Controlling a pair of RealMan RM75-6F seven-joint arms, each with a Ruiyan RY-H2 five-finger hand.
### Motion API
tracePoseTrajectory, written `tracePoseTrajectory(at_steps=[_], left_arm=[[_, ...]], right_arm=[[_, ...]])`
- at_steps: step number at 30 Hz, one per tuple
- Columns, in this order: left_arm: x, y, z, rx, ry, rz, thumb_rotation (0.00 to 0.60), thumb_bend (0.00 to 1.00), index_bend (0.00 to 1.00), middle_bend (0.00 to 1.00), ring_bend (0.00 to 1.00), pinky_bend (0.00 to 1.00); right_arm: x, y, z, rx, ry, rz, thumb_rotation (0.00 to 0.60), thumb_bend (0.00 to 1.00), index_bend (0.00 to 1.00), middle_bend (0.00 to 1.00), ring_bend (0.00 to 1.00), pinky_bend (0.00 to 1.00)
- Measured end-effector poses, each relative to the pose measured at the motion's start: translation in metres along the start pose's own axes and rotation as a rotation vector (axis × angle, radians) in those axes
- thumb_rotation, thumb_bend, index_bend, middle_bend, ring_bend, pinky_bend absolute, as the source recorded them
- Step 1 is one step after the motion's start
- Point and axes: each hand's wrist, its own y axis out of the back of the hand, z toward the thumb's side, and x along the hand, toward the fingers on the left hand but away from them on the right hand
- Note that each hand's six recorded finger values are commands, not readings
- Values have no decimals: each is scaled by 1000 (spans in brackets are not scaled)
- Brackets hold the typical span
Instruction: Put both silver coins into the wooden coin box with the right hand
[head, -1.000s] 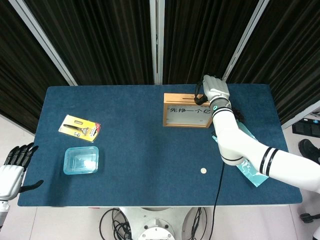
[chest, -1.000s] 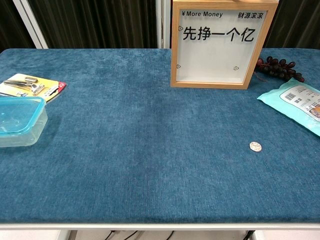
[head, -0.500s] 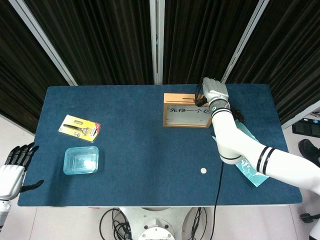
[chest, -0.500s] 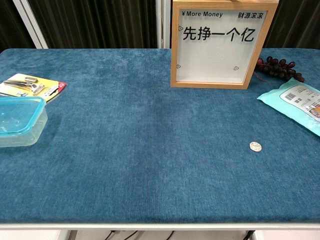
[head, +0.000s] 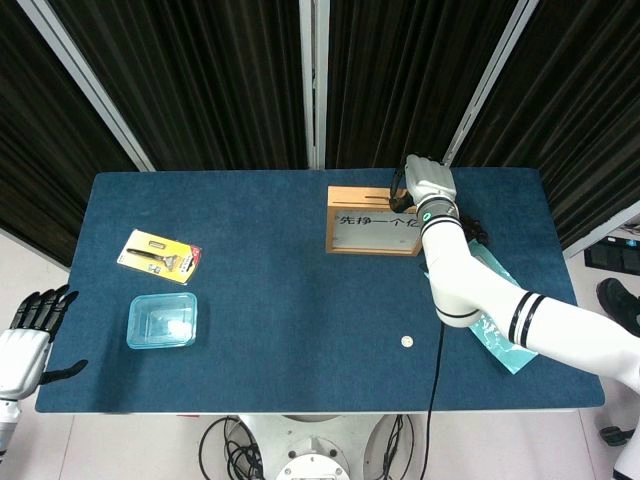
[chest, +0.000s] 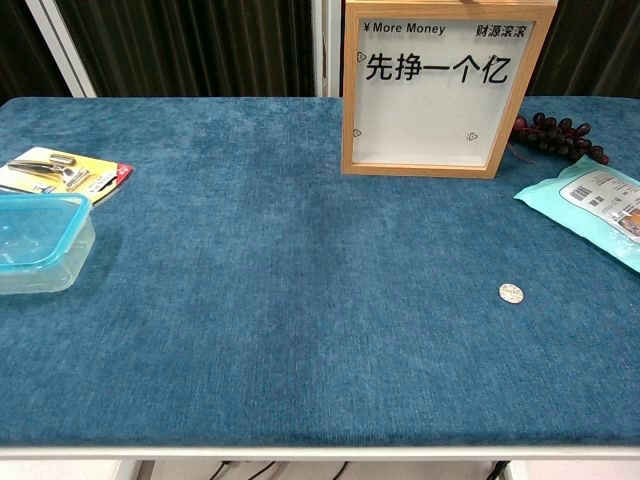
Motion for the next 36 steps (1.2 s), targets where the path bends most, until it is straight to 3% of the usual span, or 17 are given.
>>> tracePoseTrajectory(at_steps=[5, 7, 15, 18, 31, 36], left_arm=[[0, -1, -1, 1, 3, -3, 600, 47, 0, 0, 0, 0], [1, 0, -1, 0, 3, -2, 600, 47, 0, 0, 0, 0], [1, 0, -2, 5, 6, -2, 600, 46, 0, 0, 0, 0], [1, -1, -2, 5, 7, -4, 600, 47, 0, 0, 0, 0], [1, 0, 0, 7, 6, -2, 600, 46, 0, 0, 0, 0], [0, 0, -1, 3, 11, 1, 600, 46, 0, 0, 0, 0]], right_arm=[[-1, -4, 0, 9, 2, 2, 600, 491, 730, 95, 0, 0], [-2, -6, 0, 10, 4, 5, 600, 490, 677, 85, 0, 0], [-5, -6, 0, 5, 33, -5, 600, 477, 112, 6, 0, 0], [-4, -6, -1, -6, 51, -5, 600, 477, 12, 0, 0, 0], [6, 3, -4, -27, 123, -31, 600, 474, 0, 0, 0, 0], [17, 9, -8, -1, 177, -72, 600, 438, 0, 0, 0, 0]])
